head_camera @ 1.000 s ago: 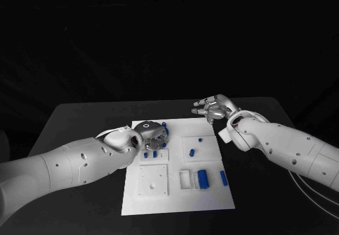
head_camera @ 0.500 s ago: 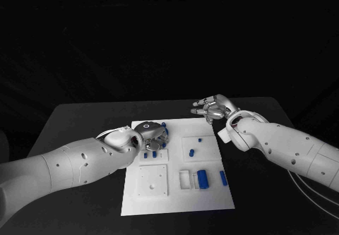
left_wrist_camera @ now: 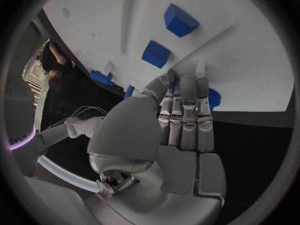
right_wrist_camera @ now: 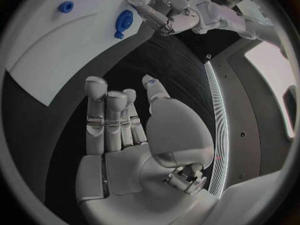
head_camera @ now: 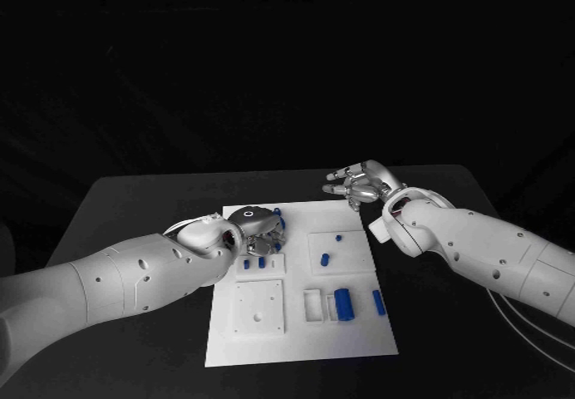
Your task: Assemble the parts on the task board
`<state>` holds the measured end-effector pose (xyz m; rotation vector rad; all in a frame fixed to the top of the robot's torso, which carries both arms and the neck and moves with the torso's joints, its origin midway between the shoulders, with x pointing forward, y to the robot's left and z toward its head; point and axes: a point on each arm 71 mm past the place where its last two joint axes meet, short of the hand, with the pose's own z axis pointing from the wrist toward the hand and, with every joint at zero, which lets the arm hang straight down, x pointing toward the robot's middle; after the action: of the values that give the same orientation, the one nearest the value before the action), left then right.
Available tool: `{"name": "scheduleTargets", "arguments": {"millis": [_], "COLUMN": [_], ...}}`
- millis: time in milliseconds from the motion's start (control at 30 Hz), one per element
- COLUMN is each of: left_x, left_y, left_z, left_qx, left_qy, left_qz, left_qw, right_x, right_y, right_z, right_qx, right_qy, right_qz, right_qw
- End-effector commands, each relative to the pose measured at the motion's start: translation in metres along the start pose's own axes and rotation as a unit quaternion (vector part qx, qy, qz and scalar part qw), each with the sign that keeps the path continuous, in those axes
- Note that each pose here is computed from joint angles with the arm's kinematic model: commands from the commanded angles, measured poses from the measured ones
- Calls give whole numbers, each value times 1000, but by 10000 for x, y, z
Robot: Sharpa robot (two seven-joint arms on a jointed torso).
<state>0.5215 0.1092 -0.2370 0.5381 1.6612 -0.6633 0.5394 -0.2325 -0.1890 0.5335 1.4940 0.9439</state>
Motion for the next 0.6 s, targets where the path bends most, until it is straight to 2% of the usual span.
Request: {"name": "scheduleTargets", "arguments": {"millis": [33, 333, 600], "left_x": [24, 0, -40], "left_y": [-13, -4, 20], "left_z": [0, -11, -62], "left_qx": [3, -1, -6], "left_qy": [6, -11, -36], "left_qz": [-5, -8, -25], "left_qw": [1000, 1000, 999], "right_x": [11, 19, 22], "right_y": [13, 17, 19], "right_z": [2, 5, 5], "right_qx": [-6, -7, -7], "right_qy": [2, 3, 3], "right_qz": [0, 1, 1], "right_qw": [1000, 1000, 1000]}}
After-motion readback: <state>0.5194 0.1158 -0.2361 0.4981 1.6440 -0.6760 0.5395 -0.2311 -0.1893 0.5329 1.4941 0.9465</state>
